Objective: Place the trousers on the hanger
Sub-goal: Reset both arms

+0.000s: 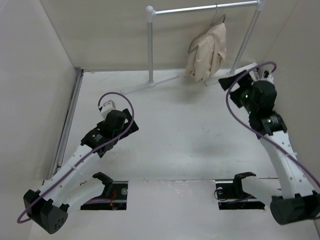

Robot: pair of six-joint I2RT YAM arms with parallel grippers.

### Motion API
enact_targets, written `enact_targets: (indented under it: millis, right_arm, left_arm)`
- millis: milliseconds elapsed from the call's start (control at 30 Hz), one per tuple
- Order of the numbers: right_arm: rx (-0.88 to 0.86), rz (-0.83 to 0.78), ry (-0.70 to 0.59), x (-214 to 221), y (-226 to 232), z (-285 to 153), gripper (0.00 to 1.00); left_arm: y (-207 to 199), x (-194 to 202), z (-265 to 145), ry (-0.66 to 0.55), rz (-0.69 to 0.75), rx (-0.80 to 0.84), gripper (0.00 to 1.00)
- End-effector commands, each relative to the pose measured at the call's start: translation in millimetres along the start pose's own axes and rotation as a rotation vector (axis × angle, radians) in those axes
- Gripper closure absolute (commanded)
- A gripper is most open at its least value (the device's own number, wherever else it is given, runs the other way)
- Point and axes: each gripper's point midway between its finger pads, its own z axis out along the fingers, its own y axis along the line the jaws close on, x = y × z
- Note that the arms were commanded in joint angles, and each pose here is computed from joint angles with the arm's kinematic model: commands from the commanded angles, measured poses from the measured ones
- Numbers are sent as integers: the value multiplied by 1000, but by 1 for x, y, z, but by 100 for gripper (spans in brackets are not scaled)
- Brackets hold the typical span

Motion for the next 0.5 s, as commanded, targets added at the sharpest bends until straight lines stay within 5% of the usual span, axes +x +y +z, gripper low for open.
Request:
enact_targets:
  millis: [0, 233, 467]
  right_arm:
    - [210, -140, 37, 40, -76, -31, 0]
    - [431, -218, 207, 118, -168, -96, 0]
    - [486, -242, 331, 153, -190, -120, 0]
  left_arm:
    - [-1, 3, -9, 25, -5, 32, 0]
    - [-4, 13, -11, 45, 22, 58, 0]
    - [-27, 23, -6, 86, 84, 77, 0]
